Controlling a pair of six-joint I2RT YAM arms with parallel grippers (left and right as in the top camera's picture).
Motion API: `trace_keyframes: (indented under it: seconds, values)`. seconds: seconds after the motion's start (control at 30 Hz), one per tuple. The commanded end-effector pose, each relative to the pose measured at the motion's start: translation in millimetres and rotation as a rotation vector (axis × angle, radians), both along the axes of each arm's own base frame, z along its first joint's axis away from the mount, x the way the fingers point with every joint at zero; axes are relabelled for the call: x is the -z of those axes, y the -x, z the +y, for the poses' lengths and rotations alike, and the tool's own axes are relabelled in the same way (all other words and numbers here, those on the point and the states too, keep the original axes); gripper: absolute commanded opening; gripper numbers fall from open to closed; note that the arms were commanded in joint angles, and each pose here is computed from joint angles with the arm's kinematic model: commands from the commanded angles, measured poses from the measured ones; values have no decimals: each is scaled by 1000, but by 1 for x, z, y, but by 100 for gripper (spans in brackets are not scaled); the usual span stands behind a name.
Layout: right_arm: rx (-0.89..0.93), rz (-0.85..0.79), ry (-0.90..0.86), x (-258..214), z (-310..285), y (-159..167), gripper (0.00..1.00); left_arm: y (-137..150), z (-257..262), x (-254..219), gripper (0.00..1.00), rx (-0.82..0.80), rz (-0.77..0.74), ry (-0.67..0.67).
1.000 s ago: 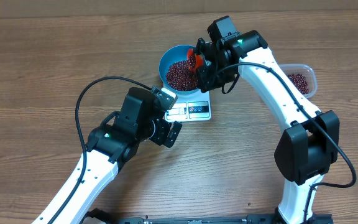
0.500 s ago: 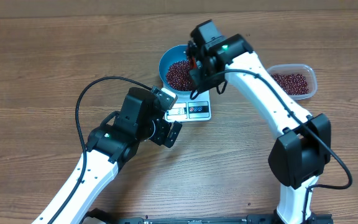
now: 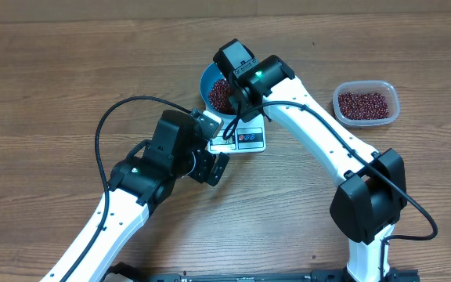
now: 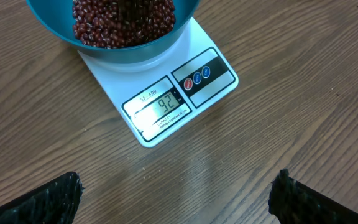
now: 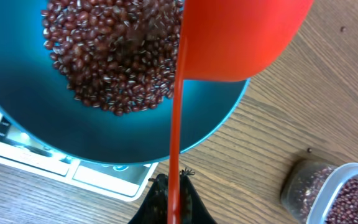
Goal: Scoop item into bowl and weigh 150g on scale
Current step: 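Tip the scoop with the right gripper, emptying beans into the bowl, then return the scoop with the right gripper to the bean tub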
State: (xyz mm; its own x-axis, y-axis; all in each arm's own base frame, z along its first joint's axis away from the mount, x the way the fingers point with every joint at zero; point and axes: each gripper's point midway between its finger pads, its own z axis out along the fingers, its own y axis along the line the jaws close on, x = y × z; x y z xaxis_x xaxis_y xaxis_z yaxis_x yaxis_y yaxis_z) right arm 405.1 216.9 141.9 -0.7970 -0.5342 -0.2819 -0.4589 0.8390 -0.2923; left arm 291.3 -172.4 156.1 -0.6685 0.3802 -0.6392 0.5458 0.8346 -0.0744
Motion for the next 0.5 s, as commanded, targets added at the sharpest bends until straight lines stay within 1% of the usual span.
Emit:
trace_keyframes:
  seconds: [0.0, 0.23, 0.37, 0.47]
  values:
    - [12, -50, 1, -14, -1, -9, 4, -5, 1, -7, 100, -3, -22, -1]
    - [-4, -38, -29, -13, 4, -8, 4, -5, 1, -7, 100, -3, -22, -1]
    - [-25, -18, -88, -19, 6, -8, 4, -5, 0, -7, 99, -2, -22, -1]
    - [-14, -13, -157, -33, -1, -8, 4, -5, 1, -7, 100, -3, -22, -1]
